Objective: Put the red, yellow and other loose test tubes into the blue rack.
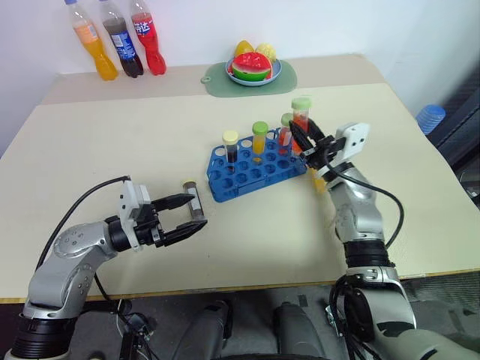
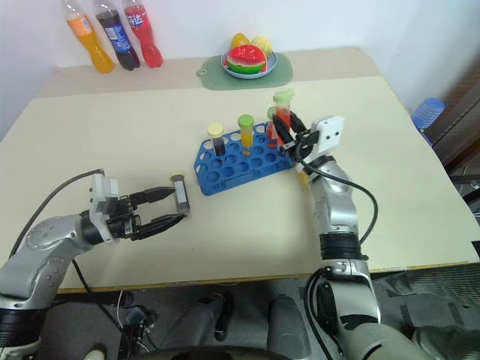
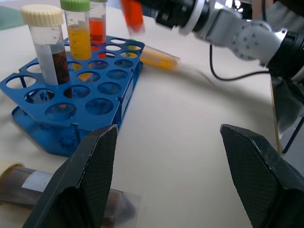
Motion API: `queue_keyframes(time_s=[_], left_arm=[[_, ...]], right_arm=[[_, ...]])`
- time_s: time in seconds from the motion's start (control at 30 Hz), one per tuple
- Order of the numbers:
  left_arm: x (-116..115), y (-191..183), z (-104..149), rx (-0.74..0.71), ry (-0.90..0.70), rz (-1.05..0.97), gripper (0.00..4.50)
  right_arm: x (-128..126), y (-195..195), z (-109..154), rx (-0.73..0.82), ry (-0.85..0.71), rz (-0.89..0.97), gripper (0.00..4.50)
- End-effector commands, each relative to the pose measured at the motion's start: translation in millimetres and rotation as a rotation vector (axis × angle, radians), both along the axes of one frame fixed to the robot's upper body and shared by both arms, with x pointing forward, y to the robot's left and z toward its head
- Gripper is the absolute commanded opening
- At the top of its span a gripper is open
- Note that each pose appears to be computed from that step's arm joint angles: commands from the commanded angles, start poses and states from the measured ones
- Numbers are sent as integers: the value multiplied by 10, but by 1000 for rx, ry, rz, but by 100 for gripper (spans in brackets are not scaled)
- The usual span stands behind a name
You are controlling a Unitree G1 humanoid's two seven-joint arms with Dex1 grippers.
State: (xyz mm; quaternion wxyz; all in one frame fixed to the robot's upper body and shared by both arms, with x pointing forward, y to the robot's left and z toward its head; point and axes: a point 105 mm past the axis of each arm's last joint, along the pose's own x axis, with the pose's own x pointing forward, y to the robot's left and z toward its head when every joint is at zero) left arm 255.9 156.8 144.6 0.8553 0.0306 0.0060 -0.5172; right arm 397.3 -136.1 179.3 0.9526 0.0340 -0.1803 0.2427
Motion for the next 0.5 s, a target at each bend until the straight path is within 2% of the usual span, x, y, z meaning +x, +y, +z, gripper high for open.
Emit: queue_keyframes(time_s=[0.03,0.23,0.5], left_arm=[[-29,24,90,0,-44,10,357],[-65,31,91,1,-43,16,357],[-79,-1,106,-1,-42,11,357]], right_arm=[[11,59,-22,14,-22,-5,78],[78,62,-266,11,18,-52,78],[170,133,-406,29,29,-94,78]])
